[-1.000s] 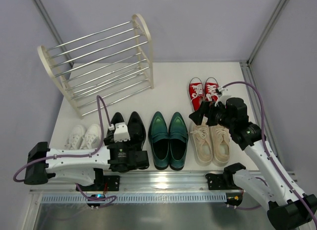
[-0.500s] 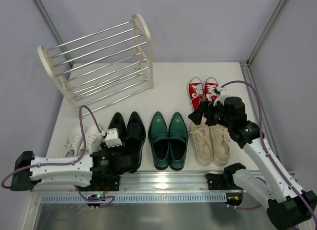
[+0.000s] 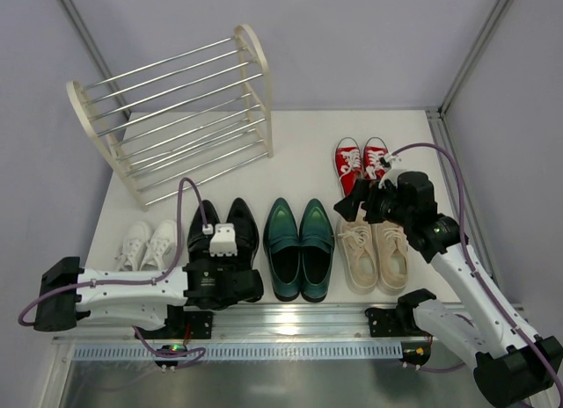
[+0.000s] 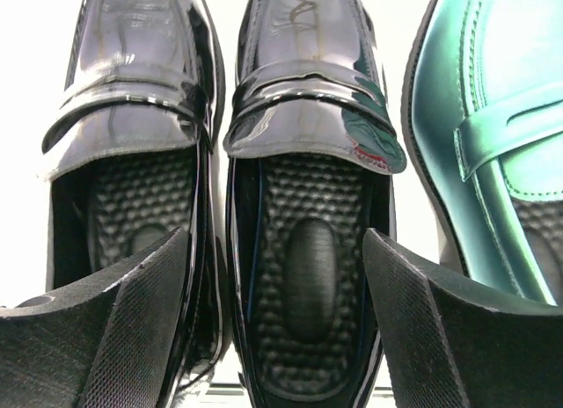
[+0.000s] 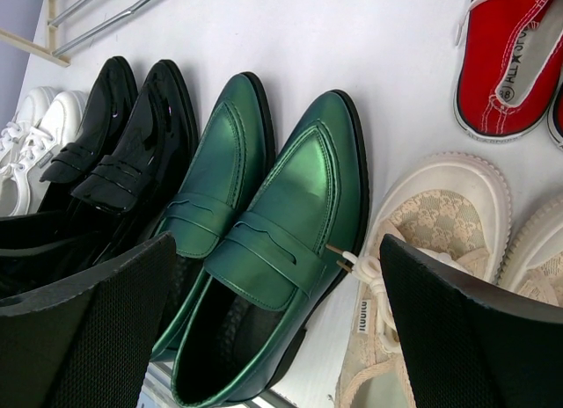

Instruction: Place and organize the shoes onto the shoe shelf

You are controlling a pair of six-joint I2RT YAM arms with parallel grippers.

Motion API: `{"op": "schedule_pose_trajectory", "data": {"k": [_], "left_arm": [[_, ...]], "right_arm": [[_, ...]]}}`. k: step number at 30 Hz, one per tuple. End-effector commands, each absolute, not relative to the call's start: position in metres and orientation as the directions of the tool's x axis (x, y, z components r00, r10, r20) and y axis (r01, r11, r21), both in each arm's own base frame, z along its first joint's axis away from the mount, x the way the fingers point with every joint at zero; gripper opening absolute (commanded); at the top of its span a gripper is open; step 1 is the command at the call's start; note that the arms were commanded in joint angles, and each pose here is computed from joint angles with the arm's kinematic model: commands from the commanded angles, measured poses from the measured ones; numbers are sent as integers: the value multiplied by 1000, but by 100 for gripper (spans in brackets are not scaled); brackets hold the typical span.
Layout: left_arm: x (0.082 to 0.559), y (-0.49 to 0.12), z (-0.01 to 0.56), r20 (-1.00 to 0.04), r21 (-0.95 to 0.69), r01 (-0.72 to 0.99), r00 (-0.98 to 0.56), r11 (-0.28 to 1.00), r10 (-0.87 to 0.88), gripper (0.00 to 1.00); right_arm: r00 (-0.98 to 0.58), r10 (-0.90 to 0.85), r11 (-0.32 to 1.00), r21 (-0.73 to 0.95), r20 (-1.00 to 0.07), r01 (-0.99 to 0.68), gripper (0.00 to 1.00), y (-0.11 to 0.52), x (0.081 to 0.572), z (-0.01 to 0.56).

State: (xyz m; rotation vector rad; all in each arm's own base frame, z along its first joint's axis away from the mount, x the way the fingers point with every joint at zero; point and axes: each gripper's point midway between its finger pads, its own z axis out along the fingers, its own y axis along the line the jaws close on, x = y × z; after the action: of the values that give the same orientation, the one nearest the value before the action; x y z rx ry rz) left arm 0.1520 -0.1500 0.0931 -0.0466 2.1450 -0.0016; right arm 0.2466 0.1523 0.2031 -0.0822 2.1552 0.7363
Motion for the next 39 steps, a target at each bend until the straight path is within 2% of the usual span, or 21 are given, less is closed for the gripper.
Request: {"op": "schedule_pose_trajectory", "data": {"k": [1, 9, 13, 18, 21, 22, 24, 25, 28, 32, 39], "left_arm": [[161, -162, 110, -853, -16, 13, -522, 1000, -7, 79], [163, -143, 94, -802, -34, -26, -595, 999, -42, 76], [161, -146, 90, -784, -54, -19, -619, 998, -54, 69], [161, -155, 78, -740, 7, 34, -672, 999, 28, 63], [161, -160, 71, -716, 38, 56, -695, 998, 67, 53], [162, -160, 69, -711, 43, 53, -700, 998, 68, 45], [162, -161, 61, -691, 48, 55, -719, 997, 73, 36], [163, -160, 59, -687, 52, 53, -723, 997, 75, 24], [165, -157, 56, -681, 52, 27, -730, 998, 56, 0], [171, -156, 81, -718, 29, -2, -696, 1000, 19, 0], [207, -169, 187, -870, -117, -35, -479, 992, -120, 0]], "right_arm": [[-635, 191, 814, 482, -749, -324, 97, 156, 248, 208], [-632, 186, 820, 473, -752, -322, 97, 155, 248, 203], [-636, 189, 818, 479, -748, -320, 97, 156, 248, 201], [-636, 191, 818, 479, -748, -318, 97, 155, 247, 201], [-637, 192, 821, 478, -746, -313, 97, 154, 247, 200], [-639, 190, 820, 478, -746, -314, 97, 154, 247, 199], [-640, 190, 821, 478, -745, -313, 97, 154, 247, 198], [-640, 189, 823, 476, -744, -311, 97, 154, 247, 198], [-639, 188, 826, 472, -746, -308, 97, 153, 247, 197], [-639, 184, 828, 469, -747, -309, 97, 153, 247, 197], [-639, 188, 823, 475, -746, -312, 97, 154, 248, 198]]}}
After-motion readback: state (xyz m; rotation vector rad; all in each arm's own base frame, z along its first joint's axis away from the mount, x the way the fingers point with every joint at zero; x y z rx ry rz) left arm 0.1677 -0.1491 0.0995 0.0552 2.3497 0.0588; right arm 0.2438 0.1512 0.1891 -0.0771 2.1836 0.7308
